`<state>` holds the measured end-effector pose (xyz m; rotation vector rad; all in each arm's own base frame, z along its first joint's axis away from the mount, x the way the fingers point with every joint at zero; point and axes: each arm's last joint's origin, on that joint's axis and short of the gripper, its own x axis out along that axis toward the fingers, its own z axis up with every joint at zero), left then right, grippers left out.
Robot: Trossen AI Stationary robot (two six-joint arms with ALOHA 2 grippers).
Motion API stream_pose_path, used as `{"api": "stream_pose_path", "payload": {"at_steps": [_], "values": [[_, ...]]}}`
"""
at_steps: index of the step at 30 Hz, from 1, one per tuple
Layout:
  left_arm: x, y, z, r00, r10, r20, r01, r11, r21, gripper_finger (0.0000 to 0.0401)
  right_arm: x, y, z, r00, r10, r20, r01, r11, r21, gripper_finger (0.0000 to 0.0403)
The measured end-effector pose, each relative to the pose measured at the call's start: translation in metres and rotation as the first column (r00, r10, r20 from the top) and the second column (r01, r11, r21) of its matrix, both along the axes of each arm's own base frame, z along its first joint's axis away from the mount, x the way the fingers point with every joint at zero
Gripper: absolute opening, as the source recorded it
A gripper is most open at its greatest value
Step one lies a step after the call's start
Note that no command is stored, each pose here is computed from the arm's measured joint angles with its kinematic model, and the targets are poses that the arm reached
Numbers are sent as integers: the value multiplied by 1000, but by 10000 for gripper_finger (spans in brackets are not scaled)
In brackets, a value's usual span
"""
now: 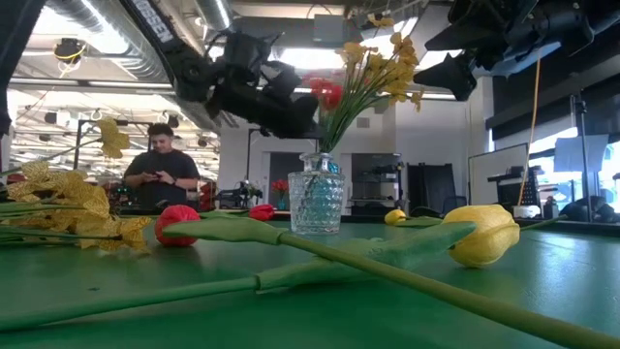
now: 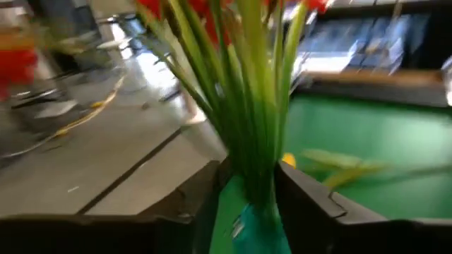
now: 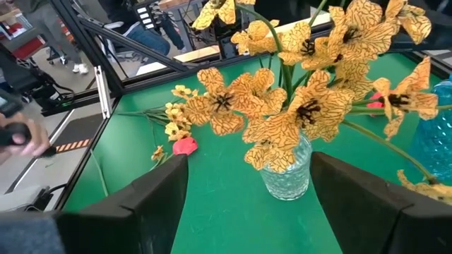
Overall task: Sort flowers into vase by color
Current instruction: Put the left red flowers into the blue vase, then put the top red flower into the blue vase
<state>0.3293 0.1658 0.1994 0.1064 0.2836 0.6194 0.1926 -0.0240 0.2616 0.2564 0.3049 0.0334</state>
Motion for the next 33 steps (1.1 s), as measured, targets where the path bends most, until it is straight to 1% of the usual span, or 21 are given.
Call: {"api": "stream_pose_path", "payload": {"at_steps": [4, 7, 12, 14, 15, 18, 20, 24, 28, 31, 33], "values": [[-11, -17, 17, 988, 67, -138, -63, 997, 34, 167, 0, 0, 0, 1000, 0, 0, 0, 1000, 0, 295], [-23, -31, 33, 974, 81, -212, -75, 996, 37, 177, 0, 0, 0, 1000, 0, 0, 0, 1000, -1, 295], [-51, -58, 61, 958, 53, -282, -60, 998, -17, 180, 0, 0, 0, 1000, 0, 0, 0, 1000, -1, 295], [-65, -65, 68, 949, 57, -310, -76, 996, -52, 180, 0, 0, 0, 1000, 0, 0, 0, 1000, -1, 295], [-71, -66, 70, 944, 72, -323, -101, 992, -73, 180, 0, 0, 0, 1000, 0, 1, 0, 1000, -1, 295], [-89, -61, 67, 911, 117, -396, -185, 973, -137, 180, 0, 0, 0, 1000, 0, 1, 0, 1000, -1, 295], [-98, -53, 61, 878, 117, -463, -219, 960, -172, 180, 0, 0, 0, 1000, 0, 1, 0, 1000, -3, 295], [-110, -26, 46, 836, 77, -543, -250, 935, -252, 180, 0, 0, 0, 1000, 4, 3, -4, 1000, -18, 295], [-121, 0, 29, 803, 8, -596, -250, 912, -325, 180, 0, 0, 0, 1000, 6, 5, -6, 1000, -26, 295], [-126, 15, 14, 773, -48, -633, -259, 886, -385, 180, 0, 0, 0, 1000, 11, 6, -11, 999, -48, 295], [-126, 22, 7, 746, -74, -662, -271, 874, -404, 180, 0, 0, 0, 1000, 14, 7, -14, 998, -60, 295]]}}
